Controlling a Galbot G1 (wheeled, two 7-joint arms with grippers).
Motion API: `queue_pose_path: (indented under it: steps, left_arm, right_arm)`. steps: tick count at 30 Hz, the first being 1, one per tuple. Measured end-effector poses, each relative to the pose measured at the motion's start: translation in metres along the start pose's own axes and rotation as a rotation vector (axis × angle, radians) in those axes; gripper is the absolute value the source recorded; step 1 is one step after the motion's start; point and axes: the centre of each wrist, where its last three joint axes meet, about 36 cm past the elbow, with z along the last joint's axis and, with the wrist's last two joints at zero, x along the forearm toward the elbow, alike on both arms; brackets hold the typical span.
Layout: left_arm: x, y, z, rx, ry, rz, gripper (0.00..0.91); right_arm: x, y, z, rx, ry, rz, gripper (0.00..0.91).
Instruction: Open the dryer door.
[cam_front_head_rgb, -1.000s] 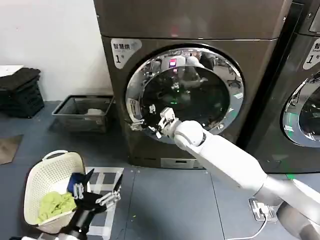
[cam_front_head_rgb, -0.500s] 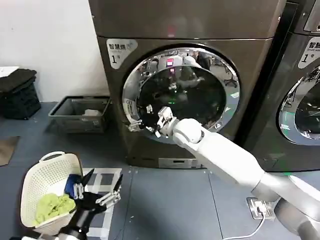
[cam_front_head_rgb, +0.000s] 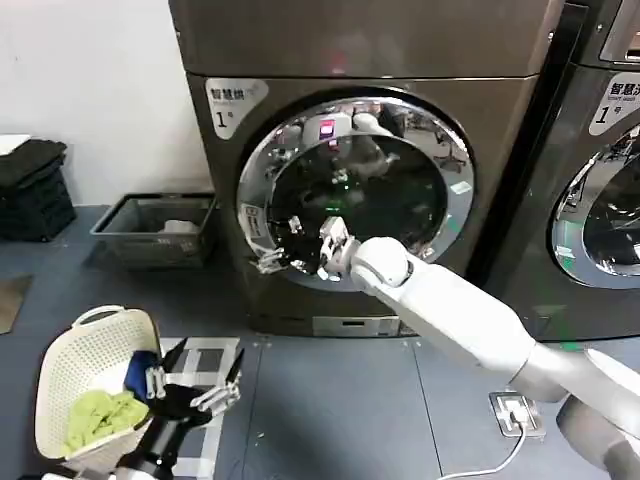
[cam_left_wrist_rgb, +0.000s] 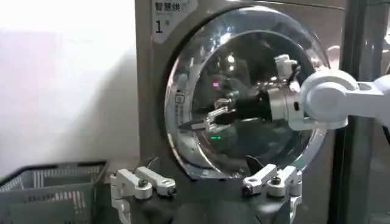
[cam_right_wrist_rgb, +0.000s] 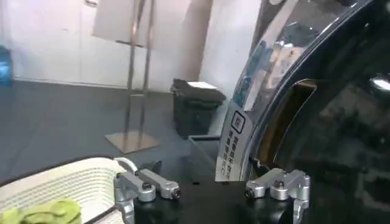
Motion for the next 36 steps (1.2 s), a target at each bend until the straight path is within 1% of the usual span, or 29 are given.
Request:
queue_pose_path:
  steps: [14,20,27,36]
  left_arm:
    - [-0.002,0.003,-0.001,-0.005,-0.008,0.007,0.907]
    - [-0.006,0.008,-0.003,0.009,-0.016,0.029,0.907]
    - [-0.011,0.021,-0.011,0.024,-0.041,0.062,0.907]
    - [-0.017,0.049,-0.025,0.054,-0.048,0.054,0.907]
  right_arm:
    - [0.026,0.013,-0.003,0.053,-0.014,-0.164,0.907]
    - [0.042,0.022,-0.005,0.052,-0.025,-0.205,0.907]
    - [0.063,0.030,-0.007,0.050,-0.036,-0.238,0.907]
    - [0.095,0.039,-0.006,0.072,-0.048,-0.286,0.907]
